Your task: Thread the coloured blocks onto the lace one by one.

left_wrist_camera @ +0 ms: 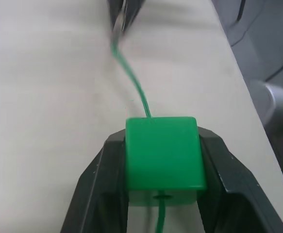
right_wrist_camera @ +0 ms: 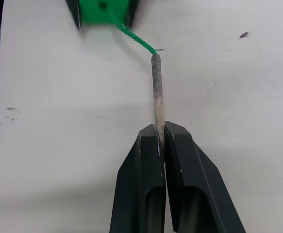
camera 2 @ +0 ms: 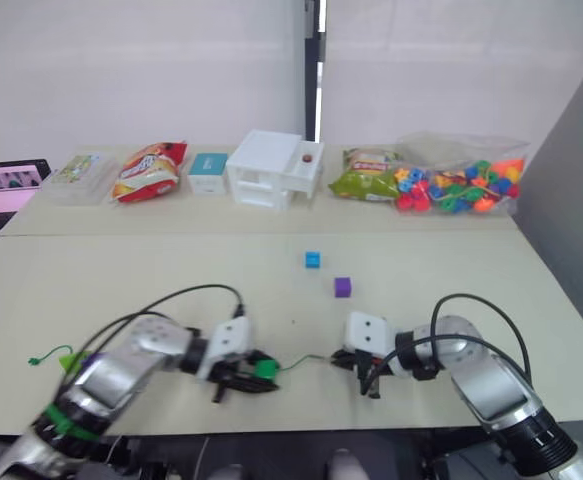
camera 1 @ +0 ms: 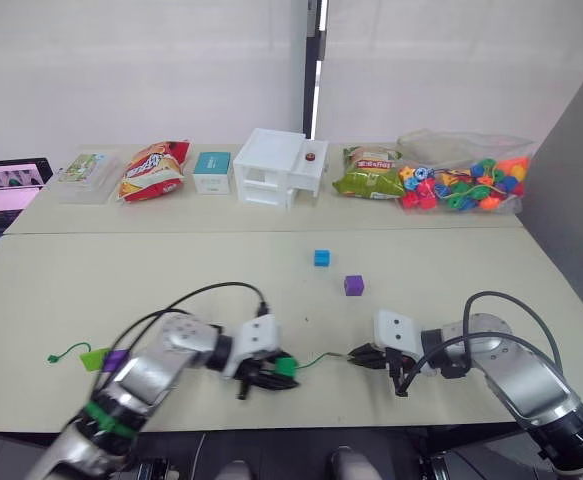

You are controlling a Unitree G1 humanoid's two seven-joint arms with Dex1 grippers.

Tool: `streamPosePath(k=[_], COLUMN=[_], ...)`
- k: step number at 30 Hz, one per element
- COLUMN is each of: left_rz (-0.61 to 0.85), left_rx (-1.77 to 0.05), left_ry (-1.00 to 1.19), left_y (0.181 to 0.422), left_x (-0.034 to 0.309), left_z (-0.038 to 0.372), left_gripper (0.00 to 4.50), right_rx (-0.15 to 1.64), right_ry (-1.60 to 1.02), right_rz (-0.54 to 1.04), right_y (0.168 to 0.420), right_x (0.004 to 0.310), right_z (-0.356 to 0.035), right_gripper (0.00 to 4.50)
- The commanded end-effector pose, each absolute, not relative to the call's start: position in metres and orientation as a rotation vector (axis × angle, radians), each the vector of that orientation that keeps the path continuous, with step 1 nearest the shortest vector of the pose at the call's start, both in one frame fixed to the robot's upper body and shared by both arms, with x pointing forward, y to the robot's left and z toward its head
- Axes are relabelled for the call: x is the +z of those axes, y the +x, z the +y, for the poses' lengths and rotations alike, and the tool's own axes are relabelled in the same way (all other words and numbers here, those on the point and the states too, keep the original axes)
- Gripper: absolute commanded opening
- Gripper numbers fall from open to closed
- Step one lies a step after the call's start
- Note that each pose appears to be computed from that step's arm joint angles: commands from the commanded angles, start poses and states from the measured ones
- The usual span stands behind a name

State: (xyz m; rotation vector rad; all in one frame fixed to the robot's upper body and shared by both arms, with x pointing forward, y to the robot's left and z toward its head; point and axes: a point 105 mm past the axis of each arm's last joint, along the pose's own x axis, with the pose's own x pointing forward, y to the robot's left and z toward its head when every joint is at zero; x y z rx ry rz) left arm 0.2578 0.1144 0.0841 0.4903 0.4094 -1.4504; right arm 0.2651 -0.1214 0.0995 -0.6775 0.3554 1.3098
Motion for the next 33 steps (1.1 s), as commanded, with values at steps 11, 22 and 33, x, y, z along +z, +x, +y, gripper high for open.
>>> streamPosePath(k=[11,22,33], left_rz=[0.728,0.510,0.315], left_rx=[-1.171,-1.197,-1.489], left_ry=[0.754,0.607,0.391], left_y=[0.246,0.266,0.243], left_x=[0.089,0.133,0.156], left_z=[0.293,0.264,0.140], left_gripper=[1.21,3.58,4.49], right_rx=[1.377,1.395,1.394], right_ry=[-0.723,-0.715,-0.710], right_rz=[0.265,0.267,0.263], right_y=[0.266,0.267,0.268], right_x=[0.122,0.121,0.120], right_z=[-0.101,-0.097,-0.083], right_gripper=[0.00,0.00,0.00])
